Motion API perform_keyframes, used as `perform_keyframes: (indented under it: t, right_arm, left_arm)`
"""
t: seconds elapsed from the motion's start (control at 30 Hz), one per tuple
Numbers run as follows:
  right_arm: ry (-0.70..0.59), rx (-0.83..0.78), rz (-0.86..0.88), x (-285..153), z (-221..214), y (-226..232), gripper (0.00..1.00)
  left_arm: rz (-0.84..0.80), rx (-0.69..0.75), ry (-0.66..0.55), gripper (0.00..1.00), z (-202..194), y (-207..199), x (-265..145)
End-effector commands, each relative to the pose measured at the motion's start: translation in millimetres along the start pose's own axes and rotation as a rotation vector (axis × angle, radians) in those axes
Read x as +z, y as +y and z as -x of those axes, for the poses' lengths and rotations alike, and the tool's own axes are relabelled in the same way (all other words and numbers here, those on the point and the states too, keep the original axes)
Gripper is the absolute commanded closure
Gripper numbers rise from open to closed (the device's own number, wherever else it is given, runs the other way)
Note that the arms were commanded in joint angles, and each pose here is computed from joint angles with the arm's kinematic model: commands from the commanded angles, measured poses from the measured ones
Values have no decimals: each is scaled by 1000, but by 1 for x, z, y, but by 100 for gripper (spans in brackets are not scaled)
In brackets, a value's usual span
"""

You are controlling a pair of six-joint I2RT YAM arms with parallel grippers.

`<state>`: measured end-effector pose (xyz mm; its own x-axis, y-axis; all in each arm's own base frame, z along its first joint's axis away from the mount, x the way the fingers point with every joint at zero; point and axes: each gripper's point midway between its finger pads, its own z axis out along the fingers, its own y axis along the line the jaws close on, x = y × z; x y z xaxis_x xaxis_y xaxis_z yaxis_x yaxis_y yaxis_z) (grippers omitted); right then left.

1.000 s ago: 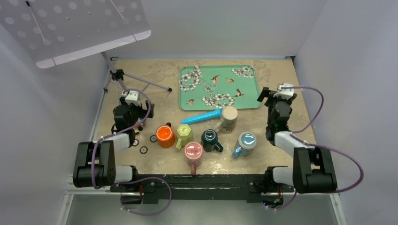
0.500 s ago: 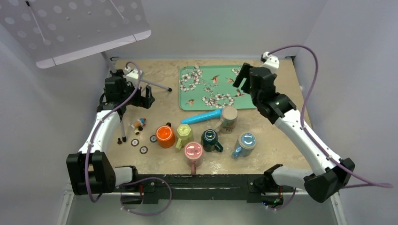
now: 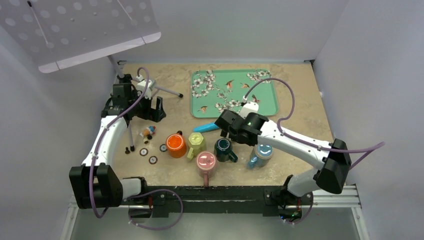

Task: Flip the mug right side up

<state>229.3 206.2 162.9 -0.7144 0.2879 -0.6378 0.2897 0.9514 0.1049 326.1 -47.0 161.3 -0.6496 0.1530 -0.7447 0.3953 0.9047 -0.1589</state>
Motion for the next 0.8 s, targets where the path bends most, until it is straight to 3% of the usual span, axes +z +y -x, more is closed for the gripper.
perform_keyframes:
  t: [0.0, 0.17, 0.37, 0.53, 0.67, 0.77]
  right_arm:
    - [10, 134, -6, 9, -18, 8, 15]
    - [-88, 162, -59, 23, -2, 6, 25]
    - [-95, 157, -65, 34, 0, 4, 27]
    - [-111, 129, 17, 27, 8, 13, 23]
    - [-169, 63, 138, 14, 33, 27, 8]
    - [-226, 85, 210, 2, 65, 15, 3]
  left_arm:
    - [-4, 32, -45, 3, 16, -7, -9]
    - [-31, 31, -50, 4, 16, -13, -10]
    - [-46, 40, -46, 4, 14, -18, -12]
    - [-45, 52, -42, 3, 10, -17, -9]
    - [37, -3, -67, 0, 13, -3, -4]
    - [145, -111, -69, 0, 11, 15, -1]
